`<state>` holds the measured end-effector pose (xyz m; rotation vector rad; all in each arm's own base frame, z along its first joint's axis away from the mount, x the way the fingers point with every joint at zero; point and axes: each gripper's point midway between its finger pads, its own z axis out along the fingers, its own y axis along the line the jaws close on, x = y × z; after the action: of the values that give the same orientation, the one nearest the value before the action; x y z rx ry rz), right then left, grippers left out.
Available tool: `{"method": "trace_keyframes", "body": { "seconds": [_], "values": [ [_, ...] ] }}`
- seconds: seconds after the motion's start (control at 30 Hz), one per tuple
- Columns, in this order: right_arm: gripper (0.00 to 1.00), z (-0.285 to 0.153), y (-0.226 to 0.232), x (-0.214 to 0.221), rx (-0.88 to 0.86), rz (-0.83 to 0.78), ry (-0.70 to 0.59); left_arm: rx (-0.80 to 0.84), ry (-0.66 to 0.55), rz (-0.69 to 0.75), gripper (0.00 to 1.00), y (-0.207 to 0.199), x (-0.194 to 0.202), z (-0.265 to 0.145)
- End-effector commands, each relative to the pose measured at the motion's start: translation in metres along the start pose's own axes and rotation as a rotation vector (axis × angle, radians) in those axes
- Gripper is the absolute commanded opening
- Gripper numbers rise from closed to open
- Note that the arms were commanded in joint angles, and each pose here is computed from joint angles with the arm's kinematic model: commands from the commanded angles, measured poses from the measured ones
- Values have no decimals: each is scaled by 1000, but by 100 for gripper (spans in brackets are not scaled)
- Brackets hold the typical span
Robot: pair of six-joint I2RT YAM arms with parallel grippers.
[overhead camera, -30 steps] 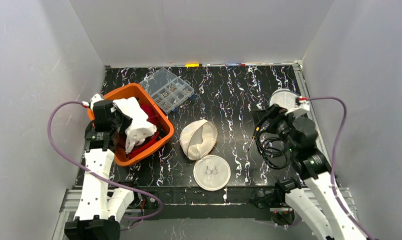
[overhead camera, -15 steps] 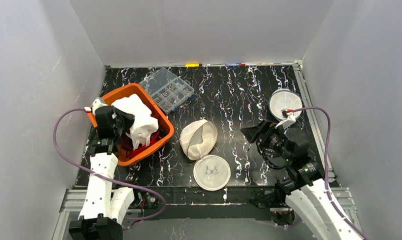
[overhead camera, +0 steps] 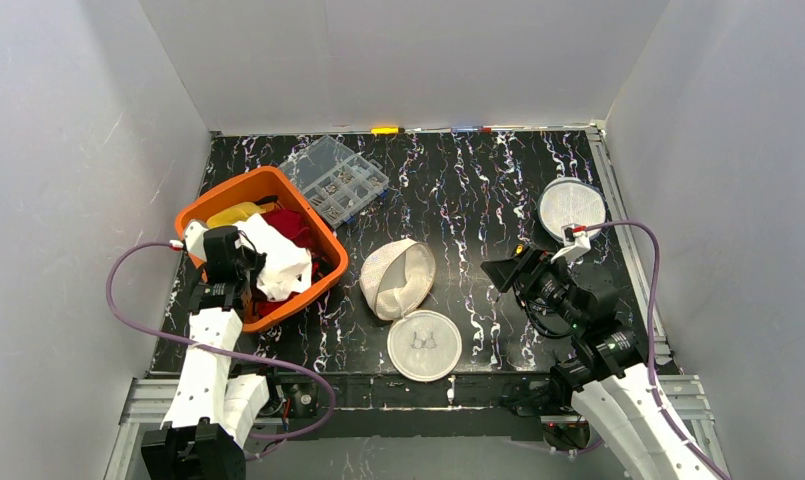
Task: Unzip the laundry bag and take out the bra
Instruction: Place the bra in the bin.
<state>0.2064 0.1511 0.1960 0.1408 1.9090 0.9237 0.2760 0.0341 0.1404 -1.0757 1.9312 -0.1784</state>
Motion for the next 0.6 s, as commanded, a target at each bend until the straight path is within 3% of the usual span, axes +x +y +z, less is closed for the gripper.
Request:
{"method": "trace_keyframes", "body": {
  "seconds": [0.0,0.2,0.3,0.43,0.57],
  "values": [
    [98,-3,5,-10,-20,-11,-50,-146,-83,-20,4,28,-14,-1],
    [98,-2,8,-13,-25,-26,-57,-103,-103,25,48,18,-25,-12],
    [98,-3,10,-16,-28,-34,-60,-53,-126,30,64,4,-39,-29],
    [98,-5,16,-22,-39,-39,-69,-1,-150,55,70,-11,-57,-58],
    [98,-5,24,-26,-66,-35,-72,29,-138,142,69,-27,-71,-86]
  ]
}}
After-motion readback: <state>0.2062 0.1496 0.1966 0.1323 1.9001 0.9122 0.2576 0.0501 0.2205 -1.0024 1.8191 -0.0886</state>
